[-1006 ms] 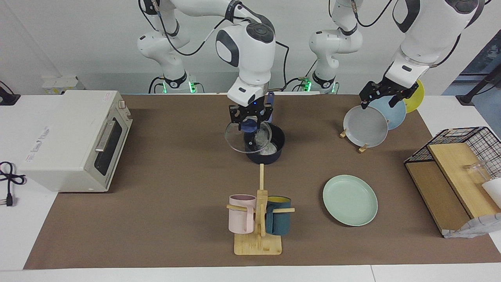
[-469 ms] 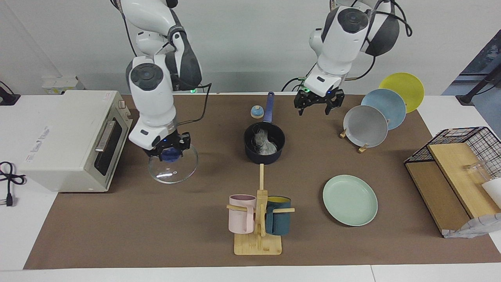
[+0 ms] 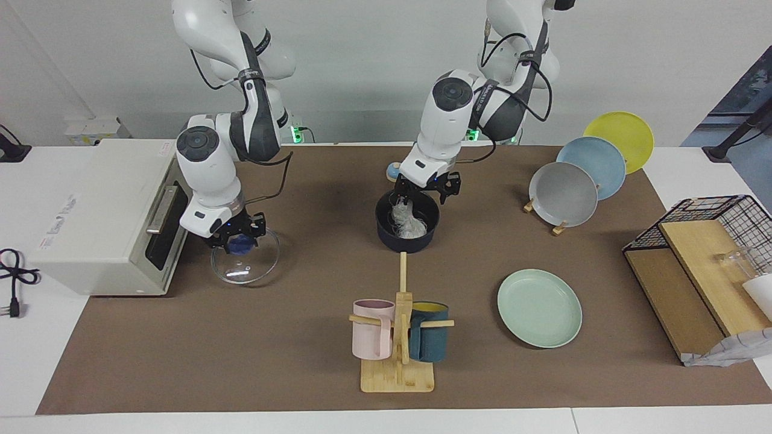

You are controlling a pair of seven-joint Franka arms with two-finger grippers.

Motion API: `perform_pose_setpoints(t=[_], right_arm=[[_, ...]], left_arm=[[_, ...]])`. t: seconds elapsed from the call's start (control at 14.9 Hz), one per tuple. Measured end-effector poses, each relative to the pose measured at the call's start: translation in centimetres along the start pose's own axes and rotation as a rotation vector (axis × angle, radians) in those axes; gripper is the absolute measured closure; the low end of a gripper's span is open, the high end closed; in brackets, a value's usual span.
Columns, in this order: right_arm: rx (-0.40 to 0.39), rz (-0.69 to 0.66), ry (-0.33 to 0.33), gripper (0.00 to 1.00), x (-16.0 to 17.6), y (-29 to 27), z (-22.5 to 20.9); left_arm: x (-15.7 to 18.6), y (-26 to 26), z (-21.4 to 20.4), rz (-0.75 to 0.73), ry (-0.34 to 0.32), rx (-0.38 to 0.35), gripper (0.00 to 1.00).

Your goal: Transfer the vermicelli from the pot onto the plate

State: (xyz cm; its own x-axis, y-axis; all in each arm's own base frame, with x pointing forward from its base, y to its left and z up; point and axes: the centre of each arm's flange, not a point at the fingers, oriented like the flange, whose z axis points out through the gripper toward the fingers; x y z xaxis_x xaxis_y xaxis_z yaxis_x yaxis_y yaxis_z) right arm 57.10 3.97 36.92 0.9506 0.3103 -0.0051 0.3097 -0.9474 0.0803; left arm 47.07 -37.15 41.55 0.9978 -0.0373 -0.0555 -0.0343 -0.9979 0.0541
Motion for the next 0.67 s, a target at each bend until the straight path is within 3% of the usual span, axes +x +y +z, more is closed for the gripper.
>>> perform_pose_setpoints(t=[0.67], right_arm=[[0.002, 0.025, 0.016, 0.34, -1.1, 1.1, 3.4]], left_arm=[[-2.1, 2.6, 7.5, -0.068, -0.016, 0.011, 0.0]])
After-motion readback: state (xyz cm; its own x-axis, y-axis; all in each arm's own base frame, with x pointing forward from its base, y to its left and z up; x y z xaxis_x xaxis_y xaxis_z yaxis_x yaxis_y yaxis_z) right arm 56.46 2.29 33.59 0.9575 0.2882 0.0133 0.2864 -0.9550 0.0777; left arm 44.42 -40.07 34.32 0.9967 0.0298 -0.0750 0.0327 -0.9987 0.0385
